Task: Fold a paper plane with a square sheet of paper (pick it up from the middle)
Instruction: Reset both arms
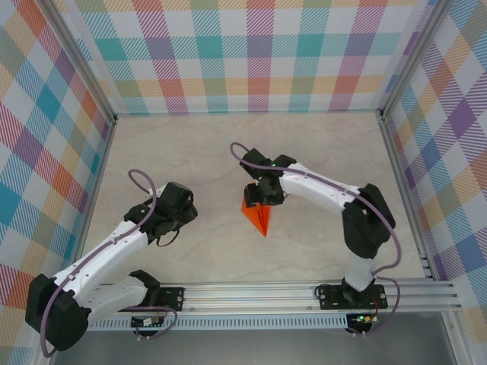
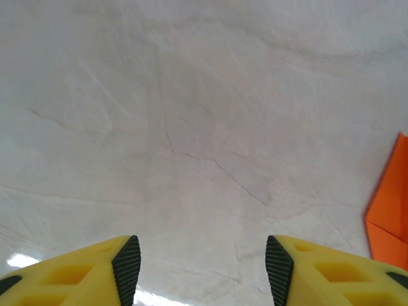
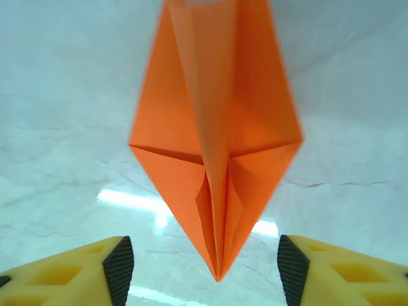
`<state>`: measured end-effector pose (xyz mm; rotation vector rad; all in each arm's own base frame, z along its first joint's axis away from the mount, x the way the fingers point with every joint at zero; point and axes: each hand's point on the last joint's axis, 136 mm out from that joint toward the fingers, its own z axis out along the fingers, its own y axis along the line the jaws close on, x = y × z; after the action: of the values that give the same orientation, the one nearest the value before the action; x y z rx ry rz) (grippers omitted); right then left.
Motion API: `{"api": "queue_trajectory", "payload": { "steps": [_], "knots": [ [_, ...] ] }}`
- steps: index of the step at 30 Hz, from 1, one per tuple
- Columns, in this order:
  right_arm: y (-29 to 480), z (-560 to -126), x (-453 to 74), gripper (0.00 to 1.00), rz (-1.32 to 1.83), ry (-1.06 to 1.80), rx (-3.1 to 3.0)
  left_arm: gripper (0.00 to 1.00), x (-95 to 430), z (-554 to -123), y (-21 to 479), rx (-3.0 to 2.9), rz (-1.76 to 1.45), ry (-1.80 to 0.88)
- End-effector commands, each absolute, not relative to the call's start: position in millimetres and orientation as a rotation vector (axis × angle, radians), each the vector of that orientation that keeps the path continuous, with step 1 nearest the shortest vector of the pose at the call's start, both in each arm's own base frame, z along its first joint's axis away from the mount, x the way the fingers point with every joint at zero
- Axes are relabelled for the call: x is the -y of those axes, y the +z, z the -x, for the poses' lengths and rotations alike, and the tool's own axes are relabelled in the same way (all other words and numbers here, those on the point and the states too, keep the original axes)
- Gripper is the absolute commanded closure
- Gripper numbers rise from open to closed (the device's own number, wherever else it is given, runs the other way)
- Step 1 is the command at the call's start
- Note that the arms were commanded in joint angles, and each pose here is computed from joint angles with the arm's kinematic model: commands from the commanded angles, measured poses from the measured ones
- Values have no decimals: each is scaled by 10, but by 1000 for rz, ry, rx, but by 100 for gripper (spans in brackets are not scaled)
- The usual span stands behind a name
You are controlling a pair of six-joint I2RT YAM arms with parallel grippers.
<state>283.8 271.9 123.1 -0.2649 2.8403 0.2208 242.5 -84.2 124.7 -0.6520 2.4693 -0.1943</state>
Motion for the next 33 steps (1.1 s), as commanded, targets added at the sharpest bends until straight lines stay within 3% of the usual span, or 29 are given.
{"api": "queue_trajectory", "payload": {
  "steps": [1,5,9,12,20,23,31,33],
  "knots": [
    [1782,-3019,-2193,22,160,67,-2638,38,439,-2510,1512,-2369,623,25],
    [1967,-3268,-1306,15,-95,-34,-2469,30,-9,-2633,1639,-2272,660,213],
    [1756,-3449,-637,11,-143,-161,-2343,25,-449,-2748,1716,-2192,726,379],
    [1440,-3584,-412,6,-77,-261,-2285,20,-587,-2936,1572,-2141,653,483],
    [861,-4032,-494,7,68,-70,-2178,10,-414,-3494,1119,-1970,477,338],
    [946,-4038,-583,12,179,-26,-2114,10,-328,-3684,1152,-1919,416,277],
    [1030,-3961,-453,9,155,95,-1977,8,-169,-3934,933,-1954,271,144],
    [983,-3965,-394,9,124,153,-1978,1,-127,-3971,904,-1970,243,123]
  ]
}}
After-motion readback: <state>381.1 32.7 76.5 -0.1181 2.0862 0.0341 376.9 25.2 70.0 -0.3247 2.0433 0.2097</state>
